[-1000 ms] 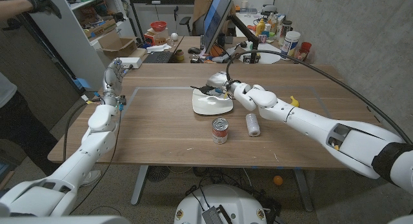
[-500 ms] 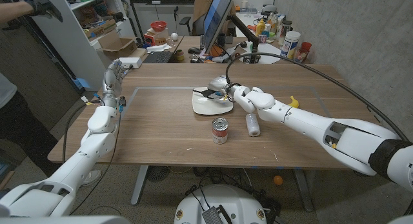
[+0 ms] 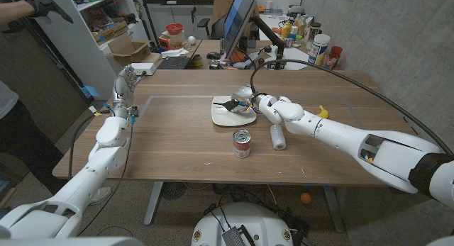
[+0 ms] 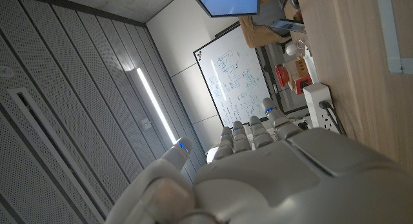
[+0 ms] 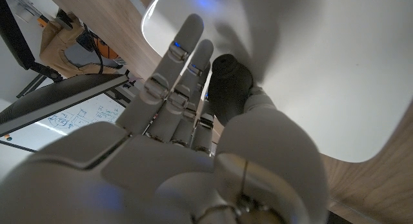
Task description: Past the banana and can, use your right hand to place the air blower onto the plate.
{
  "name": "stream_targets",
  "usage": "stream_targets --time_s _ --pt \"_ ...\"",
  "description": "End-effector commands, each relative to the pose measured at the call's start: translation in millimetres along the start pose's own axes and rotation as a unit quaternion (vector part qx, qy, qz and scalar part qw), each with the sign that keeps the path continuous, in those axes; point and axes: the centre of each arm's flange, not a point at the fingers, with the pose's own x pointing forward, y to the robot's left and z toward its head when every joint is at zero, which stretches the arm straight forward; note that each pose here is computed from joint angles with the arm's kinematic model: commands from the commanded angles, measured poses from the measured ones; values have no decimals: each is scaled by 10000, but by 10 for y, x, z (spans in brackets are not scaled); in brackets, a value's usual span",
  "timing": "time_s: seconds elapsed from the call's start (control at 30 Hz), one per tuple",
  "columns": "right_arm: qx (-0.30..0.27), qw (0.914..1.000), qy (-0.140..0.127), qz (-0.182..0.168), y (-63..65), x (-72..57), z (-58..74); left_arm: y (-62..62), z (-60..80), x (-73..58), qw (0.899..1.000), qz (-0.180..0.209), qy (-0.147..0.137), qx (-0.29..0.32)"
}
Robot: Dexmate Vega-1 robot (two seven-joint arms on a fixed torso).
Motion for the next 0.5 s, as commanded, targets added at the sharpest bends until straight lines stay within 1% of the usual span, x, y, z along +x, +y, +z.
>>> stream_targets --time_s 0.03,0.5 --pt "-65 9999 41 143 -5 -69 -27 -12 22 -23 10000 -31 -25 0" --pt "-204 9997 97 92 -46 -127 -46 -13 22 -41 10000 -33 -19 -8"
